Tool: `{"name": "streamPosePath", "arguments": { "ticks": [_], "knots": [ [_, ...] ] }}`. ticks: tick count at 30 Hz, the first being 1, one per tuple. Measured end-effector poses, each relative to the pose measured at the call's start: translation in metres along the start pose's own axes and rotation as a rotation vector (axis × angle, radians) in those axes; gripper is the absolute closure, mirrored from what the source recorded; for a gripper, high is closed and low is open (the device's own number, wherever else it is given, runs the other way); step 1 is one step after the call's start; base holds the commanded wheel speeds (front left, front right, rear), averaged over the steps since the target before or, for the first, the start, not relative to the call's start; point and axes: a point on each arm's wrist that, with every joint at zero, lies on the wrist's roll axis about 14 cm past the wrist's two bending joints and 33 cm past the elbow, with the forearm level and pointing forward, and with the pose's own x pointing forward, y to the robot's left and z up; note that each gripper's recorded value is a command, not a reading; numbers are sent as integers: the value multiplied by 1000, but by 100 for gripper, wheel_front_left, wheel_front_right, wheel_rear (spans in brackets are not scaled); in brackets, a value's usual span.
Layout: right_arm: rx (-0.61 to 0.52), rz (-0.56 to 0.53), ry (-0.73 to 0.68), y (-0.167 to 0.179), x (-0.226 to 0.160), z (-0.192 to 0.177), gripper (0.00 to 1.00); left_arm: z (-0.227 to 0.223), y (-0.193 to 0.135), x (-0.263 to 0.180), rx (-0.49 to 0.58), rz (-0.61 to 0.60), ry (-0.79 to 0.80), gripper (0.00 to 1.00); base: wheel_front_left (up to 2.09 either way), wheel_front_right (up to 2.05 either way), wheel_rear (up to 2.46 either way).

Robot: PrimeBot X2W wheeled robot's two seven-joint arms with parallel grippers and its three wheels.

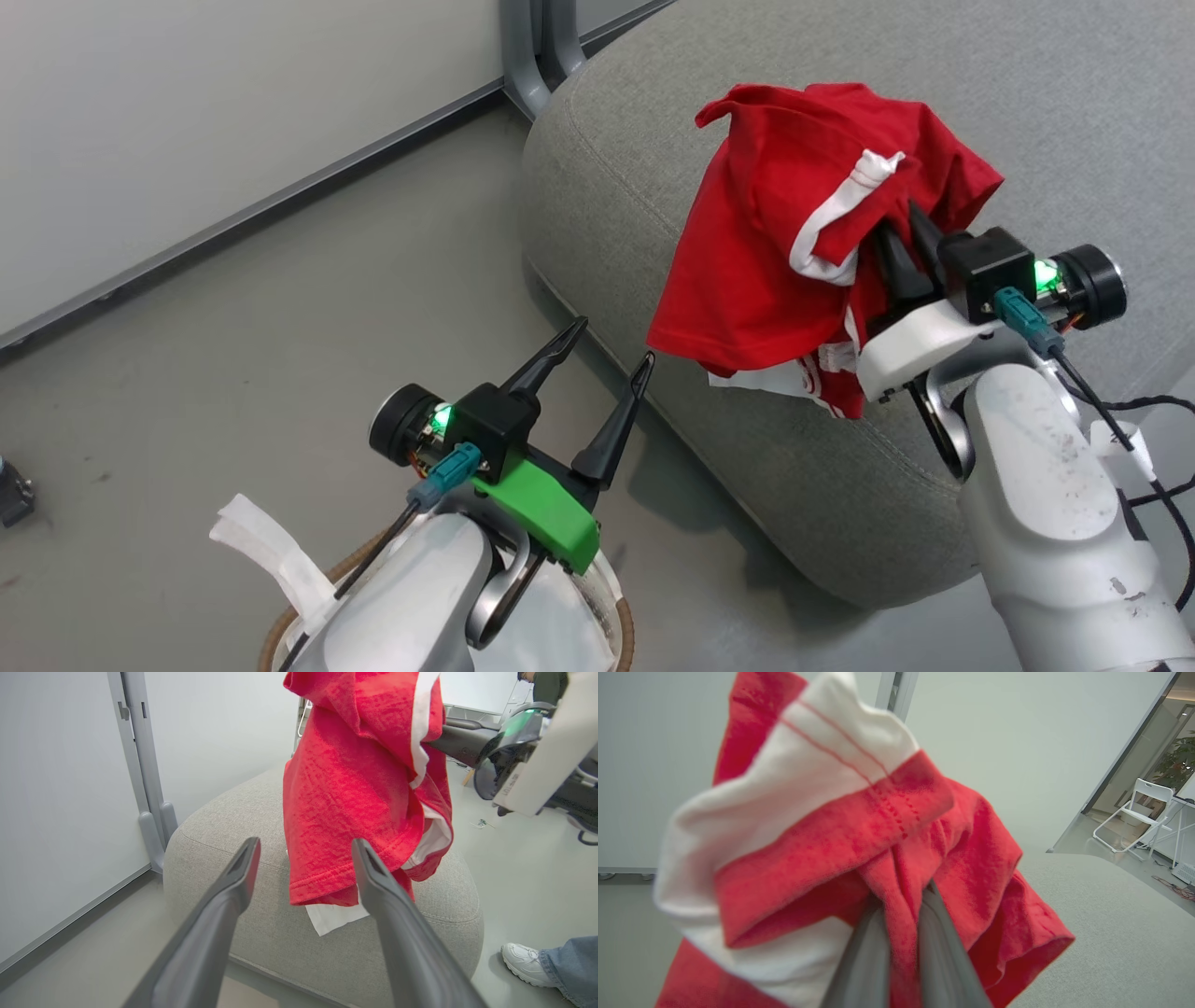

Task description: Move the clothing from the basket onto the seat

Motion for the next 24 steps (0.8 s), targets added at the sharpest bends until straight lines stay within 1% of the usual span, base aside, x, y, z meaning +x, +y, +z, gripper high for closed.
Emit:
{"name": "streamPosePath", "arguments": {
  "ticks": [2,8,13,17,20,22,24],
  "knots": [
    [-12,-1,-7,-3,9,2,100,-1,3,0,-5,2,-4,0,0,0,0],
    [-74,-48,-57,-32,48,20,100,3,22,2,9,10,-35,0,0,0,0],
    [-151,-114,-86,-68,84,31,100,1,49,1,21,29,-53,0,0,0,0],
    [-181,-173,-100,-91,113,34,100,-8,73,-2,22,52,-55,0,0,0,0],
    [-175,-218,-97,-101,131,27,100,-17,89,-4,15,67,-57,0,0,0,0],
    [-168,-243,-83,-105,141,16,100,-25,99,-7,18,78,-50,0,0,0,0],
    [-184,-254,-59,-107,151,2,100,-36,111,-11,11,92,-40,0,0,0,0]
  ]
}}
